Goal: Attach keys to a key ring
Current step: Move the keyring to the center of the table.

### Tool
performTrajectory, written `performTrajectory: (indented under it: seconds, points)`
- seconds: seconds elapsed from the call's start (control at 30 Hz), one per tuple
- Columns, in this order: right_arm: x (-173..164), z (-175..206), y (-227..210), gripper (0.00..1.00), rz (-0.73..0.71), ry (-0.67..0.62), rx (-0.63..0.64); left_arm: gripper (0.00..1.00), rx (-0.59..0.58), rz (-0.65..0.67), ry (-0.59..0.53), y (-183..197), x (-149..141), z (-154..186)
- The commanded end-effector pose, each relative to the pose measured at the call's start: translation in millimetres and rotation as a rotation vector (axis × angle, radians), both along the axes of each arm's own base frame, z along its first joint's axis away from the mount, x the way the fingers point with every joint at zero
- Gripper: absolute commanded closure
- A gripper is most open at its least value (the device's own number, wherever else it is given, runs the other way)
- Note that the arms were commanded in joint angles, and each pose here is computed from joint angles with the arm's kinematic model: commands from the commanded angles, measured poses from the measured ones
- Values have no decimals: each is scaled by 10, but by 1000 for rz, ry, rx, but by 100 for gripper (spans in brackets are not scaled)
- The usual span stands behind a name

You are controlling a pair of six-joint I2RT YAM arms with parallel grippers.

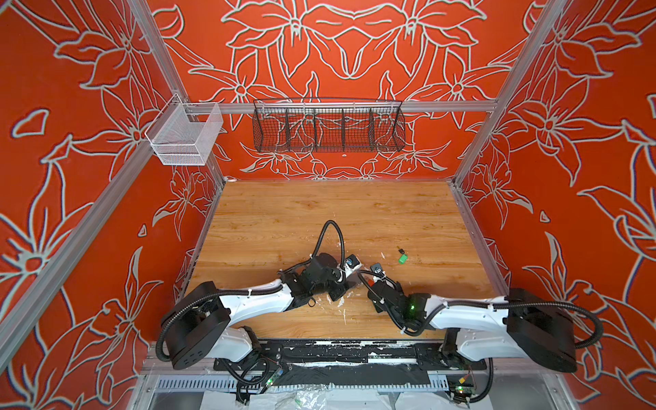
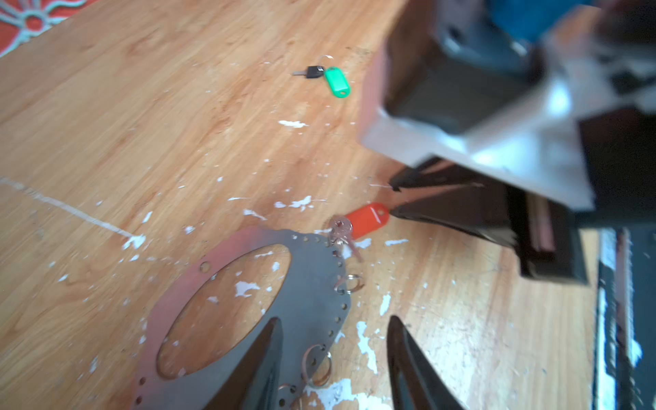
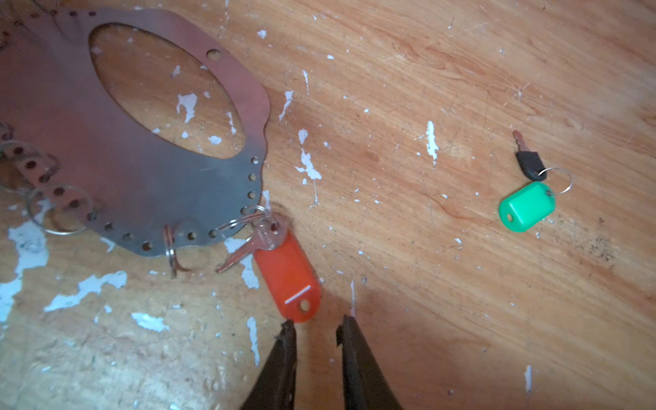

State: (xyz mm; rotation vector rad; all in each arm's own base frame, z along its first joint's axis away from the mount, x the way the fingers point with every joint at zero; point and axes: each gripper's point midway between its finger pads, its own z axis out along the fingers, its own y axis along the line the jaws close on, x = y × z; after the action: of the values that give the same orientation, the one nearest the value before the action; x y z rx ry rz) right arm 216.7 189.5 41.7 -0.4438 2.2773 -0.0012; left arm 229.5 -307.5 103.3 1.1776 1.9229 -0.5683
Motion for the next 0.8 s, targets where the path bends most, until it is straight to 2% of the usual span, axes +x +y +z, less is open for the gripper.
performTrajectory:
  seconds: [0.0, 0.07, 0.23, 0.3, 0.4, 0.63, 0.77]
  points:
    - [14, 65, -46, 72, -19, -18, 56, 54, -16, -189, -35, -109, -189, 84]
    - [14, 110, -74, 70, -19, -32, 97, 55, -7, -226, -21, -95, -210, 95]
    - [5, 224, -180, 67, -20, -72, 211, 56, 42, -374, -101, -84, -327, -7]
    - [2, 267, -245, 64, -25, -86, 248, 58, 55, -413, -117, -72, -304, -23]
    - [3, 328, -340, 61, -41, -103, 328, 67, 83, -474, -93, -101, -239, 29]
    - [21, 370, -593, 55, -137, -144, 477, 67, 184, -583, -180, -186, -73, -52]
    - [25, 359, -610, 55, -142, -128, 499, 70, 234, -633, -149, -234, -18, -200]
